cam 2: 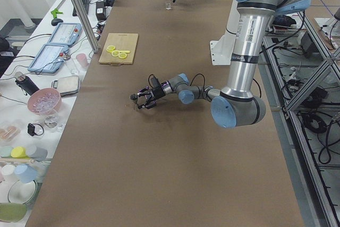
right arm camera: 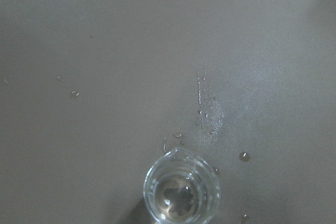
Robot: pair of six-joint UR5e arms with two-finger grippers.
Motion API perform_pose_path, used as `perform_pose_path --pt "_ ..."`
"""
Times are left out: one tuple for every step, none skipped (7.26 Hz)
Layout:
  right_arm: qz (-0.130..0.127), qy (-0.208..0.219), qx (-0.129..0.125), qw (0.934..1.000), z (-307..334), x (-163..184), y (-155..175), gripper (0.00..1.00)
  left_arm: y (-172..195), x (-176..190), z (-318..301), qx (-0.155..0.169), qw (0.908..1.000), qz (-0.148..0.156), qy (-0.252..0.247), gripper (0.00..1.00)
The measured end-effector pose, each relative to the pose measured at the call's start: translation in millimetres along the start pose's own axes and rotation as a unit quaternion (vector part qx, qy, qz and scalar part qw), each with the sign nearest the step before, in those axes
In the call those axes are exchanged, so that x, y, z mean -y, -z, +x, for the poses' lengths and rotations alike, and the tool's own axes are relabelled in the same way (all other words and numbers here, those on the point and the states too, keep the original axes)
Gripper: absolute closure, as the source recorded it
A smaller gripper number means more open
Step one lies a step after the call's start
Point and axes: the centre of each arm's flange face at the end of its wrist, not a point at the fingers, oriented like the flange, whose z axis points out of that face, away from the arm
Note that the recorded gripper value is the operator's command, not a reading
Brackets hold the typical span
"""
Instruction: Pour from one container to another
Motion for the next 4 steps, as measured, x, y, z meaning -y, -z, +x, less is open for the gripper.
perform_pose_path --pt "0.011 -0.006 0.000 0.9999 2.8 -4.8 -0.2 0.00 -0.5 -0.8 -0.2 0.000 1.0000 0.000 0.001 0.19" --pt "0.020 -0.011 0.002 0.9997 4.6 -8.3 -0.3 0.00 -1.1 -1.9 -0.7 0.001 1.0000 0.000 0.003 0.19" --pt "0.024 -0.014 0.003 0.9996 5.3 -9.9 -0.3 0.00 -2.6 -3.4 -2.3 0.003 1.0000 0.000 0.005 0.19" --pt "0.025 -0.016 0.003 0.9996 5.8 -10.7 -0.3 0.00 -4.8 -4.0 -4.1 0.005 1.0000 0.000 0.006 0.19"
